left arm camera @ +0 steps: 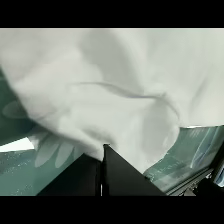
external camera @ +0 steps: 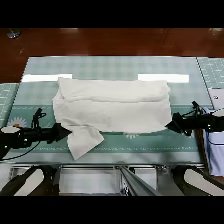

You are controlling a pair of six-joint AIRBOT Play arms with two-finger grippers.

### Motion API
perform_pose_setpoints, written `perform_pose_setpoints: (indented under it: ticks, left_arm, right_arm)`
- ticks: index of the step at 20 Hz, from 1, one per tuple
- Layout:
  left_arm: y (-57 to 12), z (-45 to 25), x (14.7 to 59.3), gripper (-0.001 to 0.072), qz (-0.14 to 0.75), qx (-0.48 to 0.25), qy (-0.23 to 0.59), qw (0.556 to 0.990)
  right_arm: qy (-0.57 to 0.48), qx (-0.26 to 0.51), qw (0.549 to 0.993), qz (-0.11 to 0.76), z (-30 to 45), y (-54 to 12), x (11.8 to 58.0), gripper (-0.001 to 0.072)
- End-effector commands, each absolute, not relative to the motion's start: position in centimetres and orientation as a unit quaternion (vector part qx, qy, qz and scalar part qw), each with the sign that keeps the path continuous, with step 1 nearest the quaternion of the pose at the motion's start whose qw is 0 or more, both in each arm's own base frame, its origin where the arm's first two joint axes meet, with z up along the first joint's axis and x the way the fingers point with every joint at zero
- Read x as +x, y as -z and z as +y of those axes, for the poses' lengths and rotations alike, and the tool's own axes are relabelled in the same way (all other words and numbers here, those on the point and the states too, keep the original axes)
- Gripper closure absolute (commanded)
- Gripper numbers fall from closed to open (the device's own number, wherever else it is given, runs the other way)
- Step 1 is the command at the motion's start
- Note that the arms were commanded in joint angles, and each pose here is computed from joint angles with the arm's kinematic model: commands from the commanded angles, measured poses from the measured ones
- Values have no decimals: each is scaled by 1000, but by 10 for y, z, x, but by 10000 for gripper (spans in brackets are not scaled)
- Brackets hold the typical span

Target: Fold the shirts.

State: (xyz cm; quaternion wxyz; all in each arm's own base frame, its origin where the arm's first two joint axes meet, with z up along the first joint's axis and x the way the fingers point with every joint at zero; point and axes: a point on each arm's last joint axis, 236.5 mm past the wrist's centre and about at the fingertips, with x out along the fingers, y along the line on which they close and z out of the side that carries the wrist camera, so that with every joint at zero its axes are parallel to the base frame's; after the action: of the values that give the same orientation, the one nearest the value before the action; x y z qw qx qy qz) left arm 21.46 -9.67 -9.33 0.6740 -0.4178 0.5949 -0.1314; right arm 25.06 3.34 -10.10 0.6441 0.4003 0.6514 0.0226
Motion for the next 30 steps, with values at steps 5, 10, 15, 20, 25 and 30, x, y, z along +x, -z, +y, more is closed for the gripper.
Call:
perform_pose_setpoints:
  ticks: [5,10,15,20,25,30]
  left_arm:
    - [18,-51,300,678,513,-400,136,747]
    - [11,-57,375,678,501,-367,137,772]
    - [20,-59,456,678,506,-381,136,761]
    - [32,-52,500,678,511,-392,139,752]
    - [49,-65,486,14,554,-391,163,716]
    - [44,49,418,9,643,-313,31,699]
  right_arm:
    - [-74,355,706,608,16,43,322,692]
    - [-80,336,736,582,28,35,406,692]
    - [-91,336,742,573,35,41,473,692]
    - [-83,352,739,568,30,57,510,692]
    - [-101,368,736,559,32,61,522,87]
    - [-85,364,704,604,-39,45,479,86]
